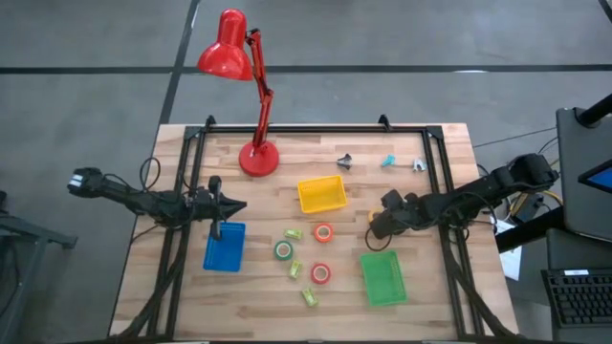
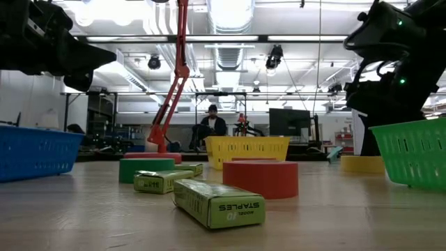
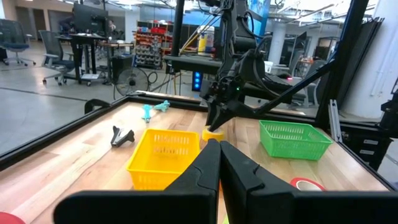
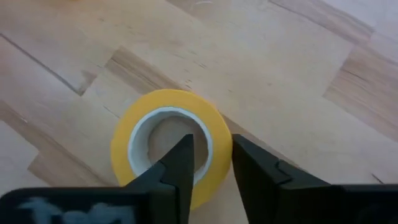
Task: Pick and place Stapler, Stapler remover, tape
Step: Put the yellow tape into the green bin
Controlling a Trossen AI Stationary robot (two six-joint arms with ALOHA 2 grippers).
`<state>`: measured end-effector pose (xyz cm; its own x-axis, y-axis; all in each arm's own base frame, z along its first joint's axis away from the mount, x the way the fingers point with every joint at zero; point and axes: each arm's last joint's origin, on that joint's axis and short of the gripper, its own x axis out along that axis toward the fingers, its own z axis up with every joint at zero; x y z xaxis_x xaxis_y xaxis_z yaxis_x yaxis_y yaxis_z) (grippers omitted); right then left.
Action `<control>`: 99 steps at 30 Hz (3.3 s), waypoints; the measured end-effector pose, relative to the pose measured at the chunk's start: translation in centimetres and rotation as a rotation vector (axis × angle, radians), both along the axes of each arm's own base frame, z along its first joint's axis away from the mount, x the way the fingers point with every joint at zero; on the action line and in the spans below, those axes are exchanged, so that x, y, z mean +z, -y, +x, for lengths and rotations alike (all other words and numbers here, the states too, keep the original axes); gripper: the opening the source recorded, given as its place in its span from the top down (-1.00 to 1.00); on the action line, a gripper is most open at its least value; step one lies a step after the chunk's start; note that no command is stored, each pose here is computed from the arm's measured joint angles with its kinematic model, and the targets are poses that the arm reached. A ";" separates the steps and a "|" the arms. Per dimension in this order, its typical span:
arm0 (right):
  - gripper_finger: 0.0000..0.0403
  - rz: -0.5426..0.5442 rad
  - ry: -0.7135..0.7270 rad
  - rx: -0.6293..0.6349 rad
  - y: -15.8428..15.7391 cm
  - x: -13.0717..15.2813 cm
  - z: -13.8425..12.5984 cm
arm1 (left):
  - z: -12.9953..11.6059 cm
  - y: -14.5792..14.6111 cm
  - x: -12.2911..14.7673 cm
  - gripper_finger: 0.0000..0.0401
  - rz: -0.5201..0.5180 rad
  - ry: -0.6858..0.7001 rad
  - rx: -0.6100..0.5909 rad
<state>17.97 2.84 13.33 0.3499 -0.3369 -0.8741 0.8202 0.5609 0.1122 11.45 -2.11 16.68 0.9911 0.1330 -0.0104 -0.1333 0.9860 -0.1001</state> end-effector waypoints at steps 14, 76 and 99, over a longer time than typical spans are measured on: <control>0.84 -0.013 0.047 0.049 0.1 1.1 -0.2 | 0.0 0.0 0.0 0.95 0.000 0.000 0.000; 0.83 0.192 -0.154 0.572 -16.7 5.8 2.3 | 0.0 0.0 -0.2 0.95 0.005 -0.017 0.000; 0.71 0.163 -0.166 0.527 -16.3 5.2 2.0 | 0.0 0.0 -0.2 0.95 0.005 -0.017 0.000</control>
<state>19.98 19.11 18.49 0.2881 -0.0109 -0.9575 0.4488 0.8848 0.1249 11.45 -2.11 16.51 0.9907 0.1331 -0.0270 -0.1350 0.9865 -0.0930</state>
